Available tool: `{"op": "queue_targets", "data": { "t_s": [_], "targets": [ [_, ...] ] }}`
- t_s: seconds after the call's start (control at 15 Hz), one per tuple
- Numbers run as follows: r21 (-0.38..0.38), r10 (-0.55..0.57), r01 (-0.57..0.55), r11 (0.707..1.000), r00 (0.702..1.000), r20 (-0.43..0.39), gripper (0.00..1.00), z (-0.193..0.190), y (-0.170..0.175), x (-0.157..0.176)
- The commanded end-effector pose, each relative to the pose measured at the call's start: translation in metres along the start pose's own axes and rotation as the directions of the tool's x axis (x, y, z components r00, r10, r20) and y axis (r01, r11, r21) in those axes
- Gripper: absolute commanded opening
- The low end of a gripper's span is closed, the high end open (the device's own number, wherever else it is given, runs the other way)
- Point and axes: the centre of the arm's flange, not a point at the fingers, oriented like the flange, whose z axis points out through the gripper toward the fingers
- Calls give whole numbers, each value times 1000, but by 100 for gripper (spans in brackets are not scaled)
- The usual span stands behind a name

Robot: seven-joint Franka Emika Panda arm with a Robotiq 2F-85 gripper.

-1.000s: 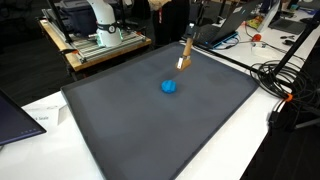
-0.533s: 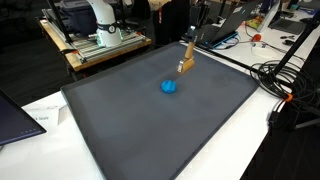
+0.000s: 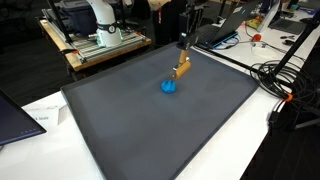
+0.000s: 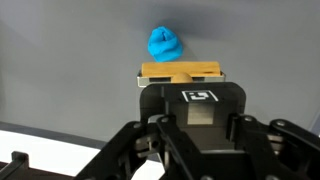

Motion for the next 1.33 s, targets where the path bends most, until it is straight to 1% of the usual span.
{"op": "queue_targets", "data": {
  "t_s": [0.0, 0.13, 0.47, 0.67, 0.73, 1.07, 1.27],
  "targets": [
    [64, -12, 11, 998, 1000, 8, 22, -2, 26, -2],
    [79, -24, 23, 997, 1000, 2, 22, 3, 34, -7],
    [84, -63, 62, 995, 998, 3, 22, 22, 42, -17],
    [84, -78, 79, 993, 997, -10, 22, 34, 42, -20],
    [76, -83, 83, 994, 997, -5, 22, 40, 40, -20],
    [81, -88, 86, 993, 996, 11, 22, 62, 41, -23],
    [82, -90, 88, 993, 996, 10, 22, 68, 41, -21]
  ]
}}
